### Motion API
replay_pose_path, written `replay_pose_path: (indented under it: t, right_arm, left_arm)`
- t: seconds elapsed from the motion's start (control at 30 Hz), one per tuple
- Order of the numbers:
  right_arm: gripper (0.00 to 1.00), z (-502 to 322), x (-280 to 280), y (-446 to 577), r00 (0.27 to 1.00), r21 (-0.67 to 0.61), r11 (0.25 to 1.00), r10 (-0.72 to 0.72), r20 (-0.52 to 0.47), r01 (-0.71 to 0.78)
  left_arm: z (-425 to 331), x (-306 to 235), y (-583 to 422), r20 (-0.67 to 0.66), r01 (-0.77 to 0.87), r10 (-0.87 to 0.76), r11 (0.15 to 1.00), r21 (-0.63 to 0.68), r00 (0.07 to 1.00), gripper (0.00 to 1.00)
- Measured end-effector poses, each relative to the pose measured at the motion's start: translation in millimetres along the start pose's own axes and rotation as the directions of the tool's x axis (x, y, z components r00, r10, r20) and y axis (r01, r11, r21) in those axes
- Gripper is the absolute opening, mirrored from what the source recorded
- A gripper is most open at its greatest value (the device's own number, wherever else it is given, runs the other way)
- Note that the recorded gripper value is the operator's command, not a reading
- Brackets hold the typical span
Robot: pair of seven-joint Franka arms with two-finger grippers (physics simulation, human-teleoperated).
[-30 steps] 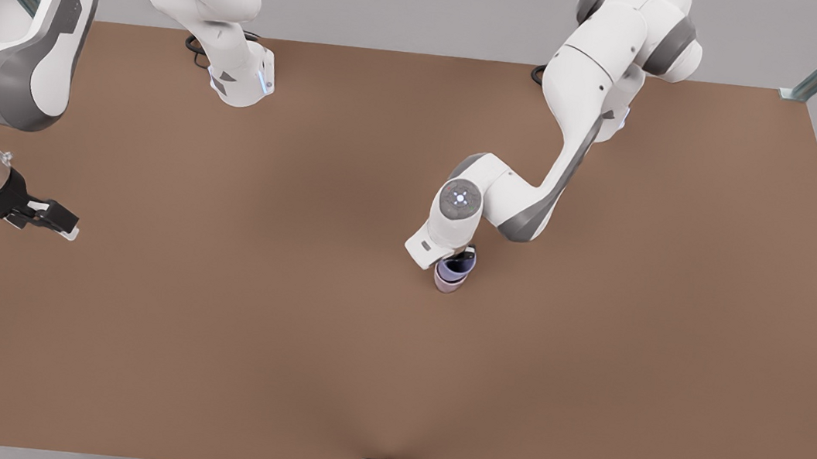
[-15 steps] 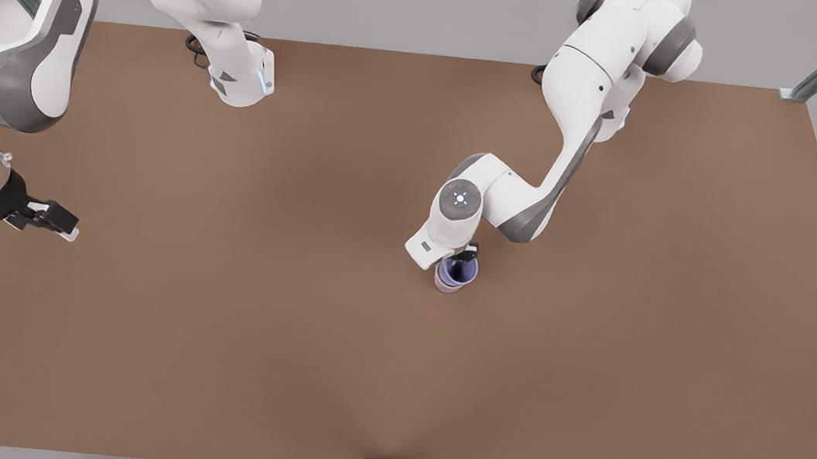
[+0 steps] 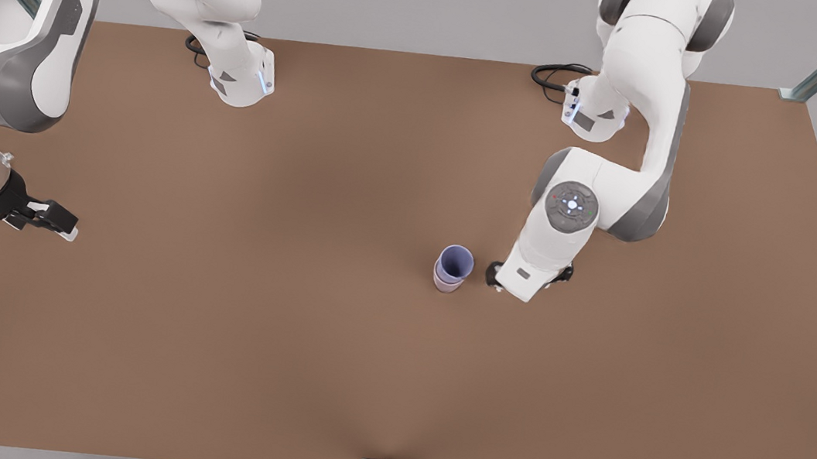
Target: Stack the cups, with the pink cup at the bottom and the purple cup at the top
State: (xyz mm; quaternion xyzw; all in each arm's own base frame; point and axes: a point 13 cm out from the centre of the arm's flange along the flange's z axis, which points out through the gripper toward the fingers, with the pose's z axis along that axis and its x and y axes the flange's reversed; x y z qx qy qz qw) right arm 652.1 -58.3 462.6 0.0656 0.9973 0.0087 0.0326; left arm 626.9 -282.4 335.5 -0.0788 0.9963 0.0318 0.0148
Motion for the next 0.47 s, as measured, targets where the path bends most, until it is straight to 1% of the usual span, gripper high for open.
replay_pose_path:
  t: [0.07, 0.17, 0.27, 0.37, 0.47]
  right_arm:
    - [1.00, 0, 0, 0, 1.000, 0.000, 1.000, 0.000, 0.000, 0.000]
    - [1.00, 0, 0, 0, 1.000, 0.000, 1.000, -0.001, 0.000, 0.001]
    - [1.00, 0, 0, 0, 1.000, 0.000, 1.000, -0.001, 0.001, 0.001]
    - [1.00, 0, 0, 0, 1.000, 0.000, 1.000, -0.002, 0.000, 0.002]
    - [1.00, 0, 0, 1, 1.000, 0.000, 1.000, -0.002, -0.001, 0.002]
  left_arm:
    - [-22, -5, 33, -0.015, 0.017, -0.017, 1.000, -0.005, 1.000, 1.00]
    - [-55, -16, 86, -0.051, 0.031, -0.027, 0.997, 0.068, 0.998, 1.00]
    - [-104, -20, 130, -0.015, 0.000, 0.002, 0.993, 0.119, 1.000, 1.00]
    - [-125, -18, 152, 0.016, -0.062, 0.060, 0.992, 0.111, 0.998, 1.00]
    - [-124, -15, 158, 0.018, -0.124, 0.123, 0.988, 0.088, 0.992, 1.00]
